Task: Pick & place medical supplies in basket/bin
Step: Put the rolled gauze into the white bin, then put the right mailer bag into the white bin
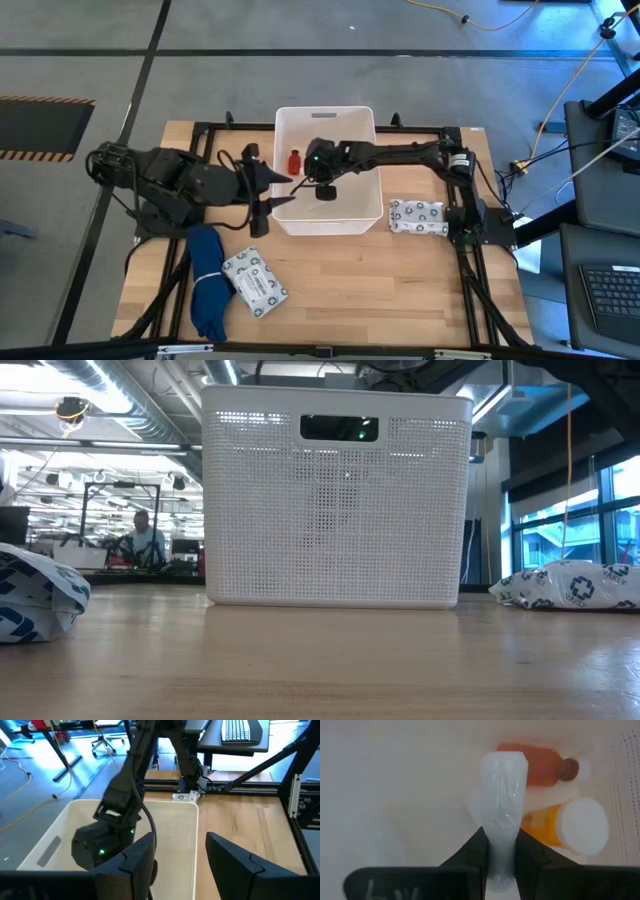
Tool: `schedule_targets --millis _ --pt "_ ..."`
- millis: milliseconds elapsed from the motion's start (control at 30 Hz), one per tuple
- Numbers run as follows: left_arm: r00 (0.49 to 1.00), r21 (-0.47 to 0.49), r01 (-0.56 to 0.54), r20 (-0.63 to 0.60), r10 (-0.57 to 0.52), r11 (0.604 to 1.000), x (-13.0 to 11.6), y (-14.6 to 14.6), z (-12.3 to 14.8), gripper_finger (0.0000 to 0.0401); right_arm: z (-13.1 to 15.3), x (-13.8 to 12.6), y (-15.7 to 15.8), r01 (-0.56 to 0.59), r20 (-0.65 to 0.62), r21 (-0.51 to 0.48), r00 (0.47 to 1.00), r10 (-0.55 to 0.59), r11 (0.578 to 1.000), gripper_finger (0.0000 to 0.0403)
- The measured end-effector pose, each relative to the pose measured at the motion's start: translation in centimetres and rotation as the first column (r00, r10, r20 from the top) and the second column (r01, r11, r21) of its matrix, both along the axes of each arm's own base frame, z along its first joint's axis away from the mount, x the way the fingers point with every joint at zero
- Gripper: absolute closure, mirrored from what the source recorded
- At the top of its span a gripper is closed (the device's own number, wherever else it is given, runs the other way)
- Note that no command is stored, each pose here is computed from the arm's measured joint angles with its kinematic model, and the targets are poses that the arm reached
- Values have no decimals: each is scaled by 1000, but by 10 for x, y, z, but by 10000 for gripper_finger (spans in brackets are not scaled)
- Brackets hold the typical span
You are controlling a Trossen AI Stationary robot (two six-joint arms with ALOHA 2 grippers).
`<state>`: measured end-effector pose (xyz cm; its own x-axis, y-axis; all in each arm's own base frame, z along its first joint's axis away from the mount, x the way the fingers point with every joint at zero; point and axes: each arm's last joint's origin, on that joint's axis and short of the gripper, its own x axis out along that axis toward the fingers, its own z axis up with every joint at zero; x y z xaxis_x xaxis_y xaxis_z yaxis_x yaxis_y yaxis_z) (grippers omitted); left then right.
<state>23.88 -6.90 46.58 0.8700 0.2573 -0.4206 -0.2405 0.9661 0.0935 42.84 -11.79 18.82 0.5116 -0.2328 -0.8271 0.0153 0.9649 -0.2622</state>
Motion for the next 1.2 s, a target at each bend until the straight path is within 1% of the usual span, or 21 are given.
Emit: schedule_targets --millis 200,300,367,467,600,667,767,867,1067,1200 --pt "1000 9 1 1 -1 1000 -3 1 1 230 -6 3 -1 3 7 0 1000 -3 1000 336" --pt "1000 23 7 -5 -7 1000 -3 1 1 230 -4 3 -1 3 12 -1 1000 -3 1000 326" --pt "1000 24 8 -6 -7 1000 -3 1 1 230 -3 3 0 -5 18 10 1000 5 1000 311" --pt "1000 24 8 -7 -8 1000 -3 1 1 230 -4 3 1 -19 28 50 999 18 999 278" --pt "1000 24 8 -7 -8 1000 -3 1 1 230 -3 3 2 -1 33 70 999 -1 998 230" --pt "1000 24 8 -6 -7 1000 -3 1 1 230 0 2 3 25 38 88 999 -28 996 213" --pt "1000 24 8 -6 -7 1000 -3 1 1 230 11 -2 4 31 47 92 998 -36 995 197" --pt "1000 31 -5 -3 5 1000 -3 2 1 230 26 -8 5 32 57 90 998 -37 995 191" --pt "1000 26 -18 1 18 1000 -3 2 1 230 78 -30 13 84 155 122 982 -103 989 190" --pt "999 -8 -33 7 33 999 -2 1 1 230 117 -57 26 100 170 155 977 -126 983 189"
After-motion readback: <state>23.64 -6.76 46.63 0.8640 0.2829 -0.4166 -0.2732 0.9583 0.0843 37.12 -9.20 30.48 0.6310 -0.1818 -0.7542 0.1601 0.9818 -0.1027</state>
